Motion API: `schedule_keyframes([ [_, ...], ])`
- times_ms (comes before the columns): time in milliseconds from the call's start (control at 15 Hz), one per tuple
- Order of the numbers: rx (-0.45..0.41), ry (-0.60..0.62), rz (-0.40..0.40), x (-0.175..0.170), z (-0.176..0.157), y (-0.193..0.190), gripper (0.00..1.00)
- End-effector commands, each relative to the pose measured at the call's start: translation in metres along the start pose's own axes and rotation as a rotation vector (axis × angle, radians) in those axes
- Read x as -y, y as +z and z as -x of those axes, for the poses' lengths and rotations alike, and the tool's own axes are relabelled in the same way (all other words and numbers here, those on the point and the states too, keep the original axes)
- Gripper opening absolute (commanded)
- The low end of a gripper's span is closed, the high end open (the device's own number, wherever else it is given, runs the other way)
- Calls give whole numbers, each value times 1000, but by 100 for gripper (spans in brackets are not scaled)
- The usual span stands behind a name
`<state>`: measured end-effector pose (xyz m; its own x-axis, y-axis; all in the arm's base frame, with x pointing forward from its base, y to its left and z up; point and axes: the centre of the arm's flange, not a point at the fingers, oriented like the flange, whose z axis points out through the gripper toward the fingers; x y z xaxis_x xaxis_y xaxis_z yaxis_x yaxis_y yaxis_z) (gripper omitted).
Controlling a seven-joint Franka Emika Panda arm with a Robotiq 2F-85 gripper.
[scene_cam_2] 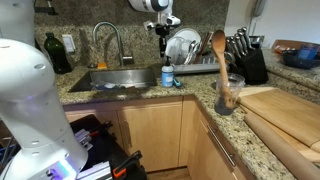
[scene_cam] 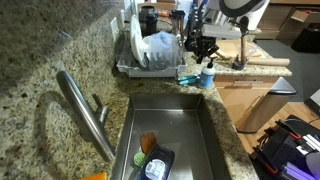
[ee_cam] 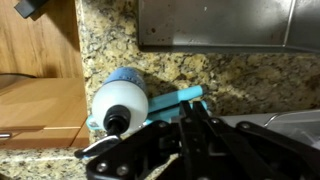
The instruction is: Move the soap bottle closer to the tap
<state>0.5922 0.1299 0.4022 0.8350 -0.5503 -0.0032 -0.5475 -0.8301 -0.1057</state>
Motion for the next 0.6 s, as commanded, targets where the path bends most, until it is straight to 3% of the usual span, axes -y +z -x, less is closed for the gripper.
schedule_keyframes([
  [0, 11, -71, 3, 17, 20, -19, 25],
  [67, -1, -40, -7, 15, 14, -7, 2],
  [133, 2, -51, -6, 19, 19, -11, 8],
  [200, -16, -25, 44, 13, 17, -14, 42],
  [333, -54, 47, 156, -9, 10, -29, 57],
  [533, 67, 207, 200, -43, 4, -53, 80],
])
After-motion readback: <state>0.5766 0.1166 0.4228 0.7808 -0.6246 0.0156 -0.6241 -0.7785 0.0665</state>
